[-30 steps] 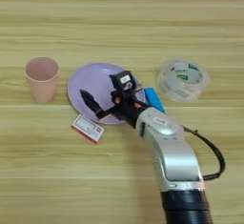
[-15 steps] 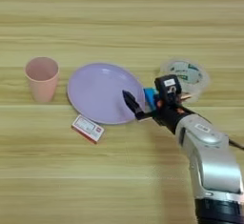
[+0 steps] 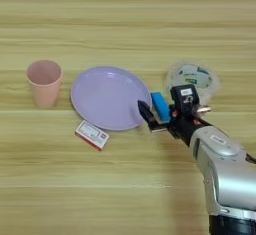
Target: Move the objects on the table
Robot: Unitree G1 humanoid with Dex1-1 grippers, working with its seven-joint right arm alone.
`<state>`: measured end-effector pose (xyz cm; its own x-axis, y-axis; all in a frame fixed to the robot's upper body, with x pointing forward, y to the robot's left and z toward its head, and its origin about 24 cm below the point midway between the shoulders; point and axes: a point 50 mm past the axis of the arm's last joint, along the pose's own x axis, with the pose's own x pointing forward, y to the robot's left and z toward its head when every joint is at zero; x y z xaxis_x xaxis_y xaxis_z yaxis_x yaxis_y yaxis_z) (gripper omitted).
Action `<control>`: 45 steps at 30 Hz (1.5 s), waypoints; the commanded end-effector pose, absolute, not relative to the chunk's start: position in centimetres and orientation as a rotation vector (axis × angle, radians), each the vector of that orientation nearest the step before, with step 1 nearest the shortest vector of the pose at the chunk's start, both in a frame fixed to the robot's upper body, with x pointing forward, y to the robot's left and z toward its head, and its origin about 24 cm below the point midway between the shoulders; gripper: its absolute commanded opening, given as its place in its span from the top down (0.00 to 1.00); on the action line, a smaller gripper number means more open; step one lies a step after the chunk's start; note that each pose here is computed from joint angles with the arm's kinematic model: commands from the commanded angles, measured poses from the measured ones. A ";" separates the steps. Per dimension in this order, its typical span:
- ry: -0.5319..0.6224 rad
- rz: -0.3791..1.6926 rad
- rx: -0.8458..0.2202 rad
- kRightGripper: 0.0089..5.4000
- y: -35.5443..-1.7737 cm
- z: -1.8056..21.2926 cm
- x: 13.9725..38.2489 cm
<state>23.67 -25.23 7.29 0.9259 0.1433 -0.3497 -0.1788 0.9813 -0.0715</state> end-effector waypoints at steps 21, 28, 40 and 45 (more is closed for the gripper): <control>0.283 0.180 -0.133 0.01 -29.0 9.1 24.4; 0.301 0.187 -0.152 0.01 -29.0 8.6 24.3; 0.322 0.152 -0.166 0.01 -29.8 8.2 24.2; 0.332 0.147 -0.170 0.01 -30.1 8.0 24.2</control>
<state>23.11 -29.09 5.09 0.8920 0.1523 -0.4257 -0.1811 0.9831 -0.0278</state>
